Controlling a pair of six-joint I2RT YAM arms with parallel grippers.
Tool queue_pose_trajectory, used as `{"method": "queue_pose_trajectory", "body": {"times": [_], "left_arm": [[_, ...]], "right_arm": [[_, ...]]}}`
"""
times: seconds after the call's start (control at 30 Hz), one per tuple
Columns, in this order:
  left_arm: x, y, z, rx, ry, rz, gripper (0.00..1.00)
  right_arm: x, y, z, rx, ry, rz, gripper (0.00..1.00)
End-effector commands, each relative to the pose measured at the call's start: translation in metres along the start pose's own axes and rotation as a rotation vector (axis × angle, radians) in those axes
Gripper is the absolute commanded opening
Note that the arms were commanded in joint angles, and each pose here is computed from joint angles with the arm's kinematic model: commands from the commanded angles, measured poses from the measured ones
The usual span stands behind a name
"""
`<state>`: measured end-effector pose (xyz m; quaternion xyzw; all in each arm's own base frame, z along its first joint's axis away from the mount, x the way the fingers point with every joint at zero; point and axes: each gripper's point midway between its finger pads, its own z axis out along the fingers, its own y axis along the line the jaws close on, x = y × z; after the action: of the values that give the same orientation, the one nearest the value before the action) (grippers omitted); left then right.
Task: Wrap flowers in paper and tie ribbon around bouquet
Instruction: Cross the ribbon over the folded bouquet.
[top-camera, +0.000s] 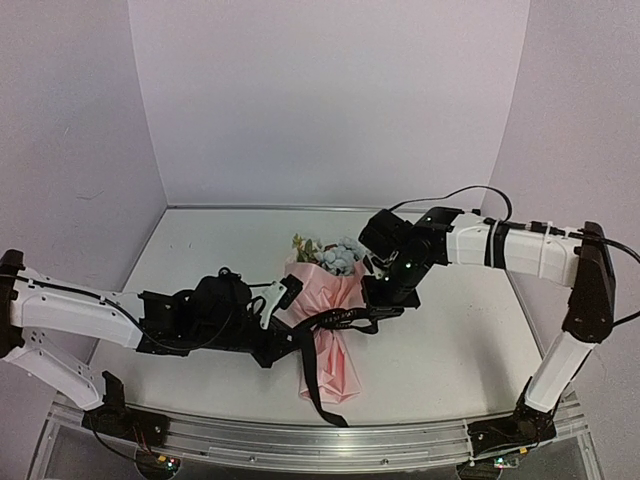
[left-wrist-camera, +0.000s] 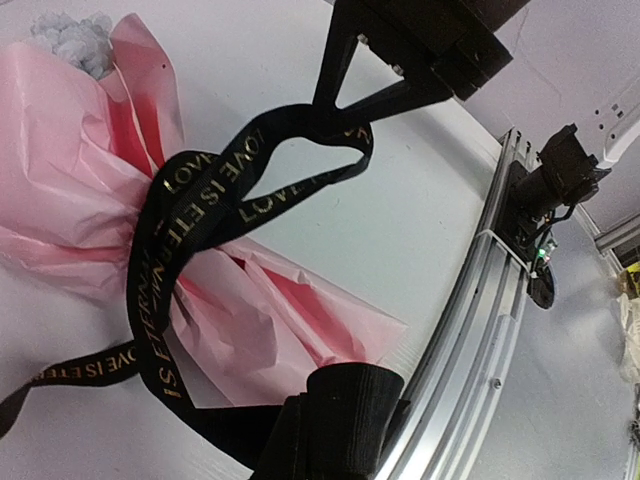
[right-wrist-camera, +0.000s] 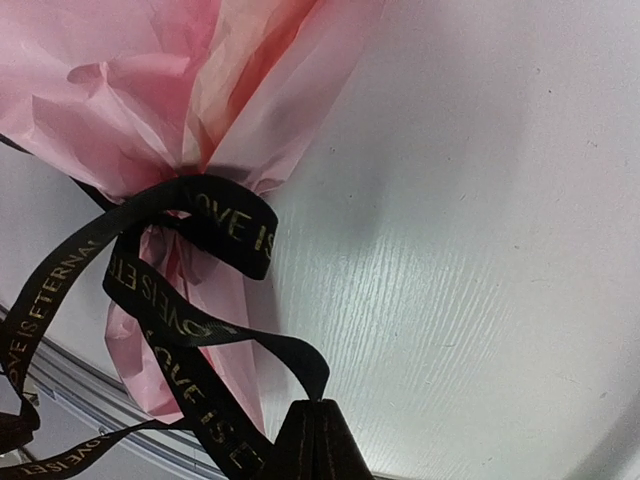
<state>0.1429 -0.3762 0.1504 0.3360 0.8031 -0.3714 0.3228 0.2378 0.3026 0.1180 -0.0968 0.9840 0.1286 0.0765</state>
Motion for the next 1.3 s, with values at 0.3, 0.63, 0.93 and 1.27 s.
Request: {"method": "queue_pose_trajectory", "body": {"times": [0.3,0.63,0.93,1.27], "left_arm": [[-0.005,-0.054,0.000,0.191,0.139,-0.010,0.00],[-0.104,-0.099,0.049,0.275,-0.052,0.108,0.00],[-0.126,-0.075,0.067,0.184,-0.158,-0.004,0.00],[-0.165,-0.021,0.049,0.008,-0.341,-0.191,0.00]], "right_arm": [[-0.022,0.009,-0.013,-0.022,0.009,-0.037,0.00],[-0.026,0.026,-0.011,-0.161,0.091,-0.071,0.00],[-0.030,0.036,-0.009,-0.240,0.126,-0.081,0.00],[-0.037,0.040,-0.008,-0.270,0.135,-0.067,0.00]]}}
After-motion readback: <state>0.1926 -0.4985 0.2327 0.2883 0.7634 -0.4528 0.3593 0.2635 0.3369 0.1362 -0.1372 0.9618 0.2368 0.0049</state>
